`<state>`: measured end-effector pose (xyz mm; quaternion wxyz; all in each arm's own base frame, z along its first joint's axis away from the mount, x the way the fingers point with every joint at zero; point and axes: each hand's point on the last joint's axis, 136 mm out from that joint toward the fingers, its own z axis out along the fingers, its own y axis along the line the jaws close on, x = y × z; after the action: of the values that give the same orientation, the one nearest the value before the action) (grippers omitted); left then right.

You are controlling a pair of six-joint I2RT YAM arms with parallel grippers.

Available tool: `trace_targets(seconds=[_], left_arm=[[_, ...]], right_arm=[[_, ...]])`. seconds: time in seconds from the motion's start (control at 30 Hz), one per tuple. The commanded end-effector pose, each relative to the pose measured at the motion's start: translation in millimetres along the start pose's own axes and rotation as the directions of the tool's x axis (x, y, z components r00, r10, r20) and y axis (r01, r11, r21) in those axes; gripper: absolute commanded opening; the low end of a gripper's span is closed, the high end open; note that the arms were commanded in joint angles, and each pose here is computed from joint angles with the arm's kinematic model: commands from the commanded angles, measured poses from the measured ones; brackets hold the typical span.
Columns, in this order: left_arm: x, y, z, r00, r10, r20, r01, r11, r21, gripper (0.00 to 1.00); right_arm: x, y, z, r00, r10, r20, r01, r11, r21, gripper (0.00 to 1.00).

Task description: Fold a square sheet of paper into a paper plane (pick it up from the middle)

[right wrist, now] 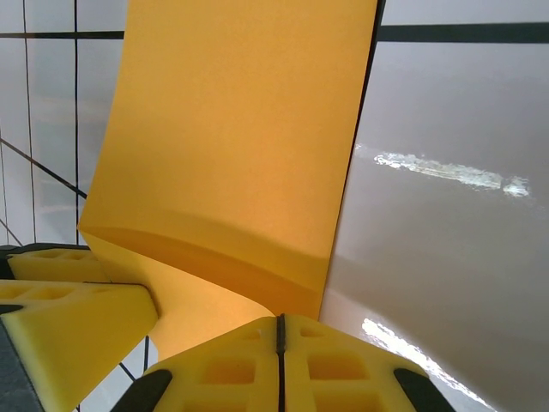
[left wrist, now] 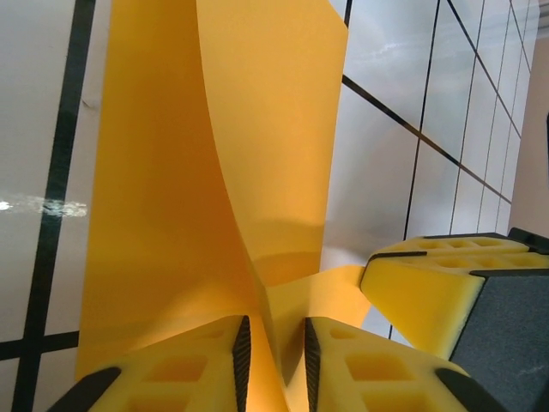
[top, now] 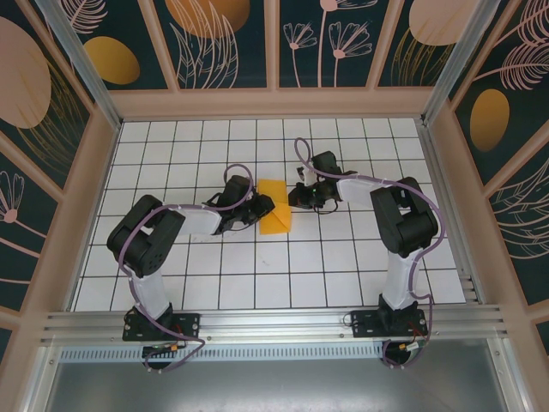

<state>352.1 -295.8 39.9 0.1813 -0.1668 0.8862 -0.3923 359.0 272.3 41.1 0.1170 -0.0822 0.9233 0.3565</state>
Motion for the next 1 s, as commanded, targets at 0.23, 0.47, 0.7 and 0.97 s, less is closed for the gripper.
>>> trace_targets(seconds=[0.23,0.47,0.7,0.97], left_arm=[[-19.0,-16.3,-3.0,0.994,0.079,0.078,-0.081,0.997,0.018,0.03],[-36.8,-28.2,-33.6,0.97,0.206,0.133,-0.194,0.976,-0.095,0.0],[-66.6,-56.5,-92.1,0.89,0.422,0.17,-0.366,0.886,-0.286,0.03],[-103.5,-64.8,-131.9,0.755,0.637,0.156,-0.448,0.675,-0.586,0.05]], right_arm=[[-3.3,5.9,-14.9,0.999,0.019,0.034,-0.018,0.999,-0.031,0.18],[-25.7,15.5,-78.7,0.968,-0.002,0.25,-0.011,0.999,0.048,0.5],[-29.0,6.2,-145.2,0.893,-0.019,0.451,-0.062,0.984,0.165,0.66],[-16.3,-17.0,-195.1,0.808,0.007,0.589,-0.18,0.955,0.236,0.74]])
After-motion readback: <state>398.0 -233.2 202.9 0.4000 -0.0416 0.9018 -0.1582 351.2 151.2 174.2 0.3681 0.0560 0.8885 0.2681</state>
